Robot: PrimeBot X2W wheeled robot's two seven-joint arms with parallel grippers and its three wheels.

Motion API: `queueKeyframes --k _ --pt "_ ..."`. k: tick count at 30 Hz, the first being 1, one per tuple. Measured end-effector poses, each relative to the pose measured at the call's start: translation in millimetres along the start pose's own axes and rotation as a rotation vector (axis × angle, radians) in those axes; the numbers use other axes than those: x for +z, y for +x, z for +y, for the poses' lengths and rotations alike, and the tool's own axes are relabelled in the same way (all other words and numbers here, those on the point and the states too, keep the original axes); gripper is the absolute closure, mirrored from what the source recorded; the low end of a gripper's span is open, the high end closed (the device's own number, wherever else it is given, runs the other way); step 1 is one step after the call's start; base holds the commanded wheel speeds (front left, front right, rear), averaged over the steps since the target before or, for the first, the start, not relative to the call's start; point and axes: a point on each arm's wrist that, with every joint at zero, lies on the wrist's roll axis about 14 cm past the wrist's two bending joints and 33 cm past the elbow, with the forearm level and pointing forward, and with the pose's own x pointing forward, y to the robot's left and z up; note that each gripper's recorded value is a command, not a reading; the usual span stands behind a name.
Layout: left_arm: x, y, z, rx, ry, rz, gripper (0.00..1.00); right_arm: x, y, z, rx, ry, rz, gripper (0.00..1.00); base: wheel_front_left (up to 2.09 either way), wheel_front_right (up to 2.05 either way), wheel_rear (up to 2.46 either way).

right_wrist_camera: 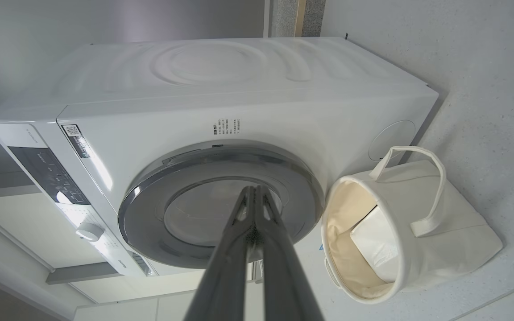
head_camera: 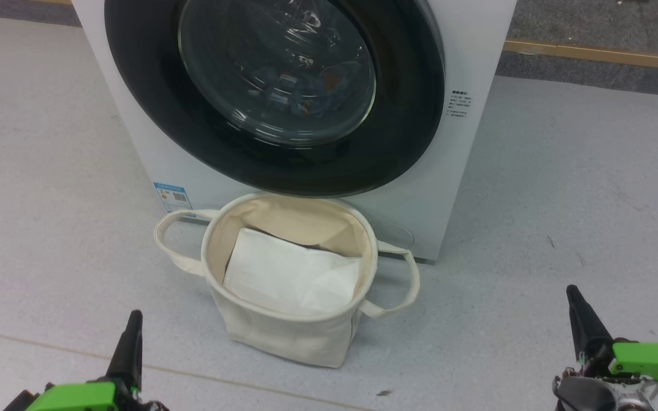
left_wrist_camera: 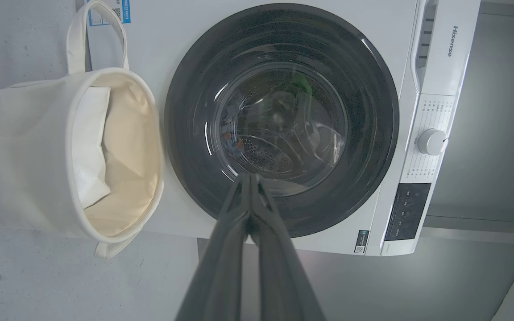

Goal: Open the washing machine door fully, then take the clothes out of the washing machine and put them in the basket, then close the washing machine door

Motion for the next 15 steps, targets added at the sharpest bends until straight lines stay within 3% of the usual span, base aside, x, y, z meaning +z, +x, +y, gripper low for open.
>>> queueKeyframes --k 15 --pt "0.0 0.0 0.0 0.000 0.000 0.000 1.00 0.0 0.0 0.0 0.000 0.000 0.000 1.00 0.00 0.00 0.00"
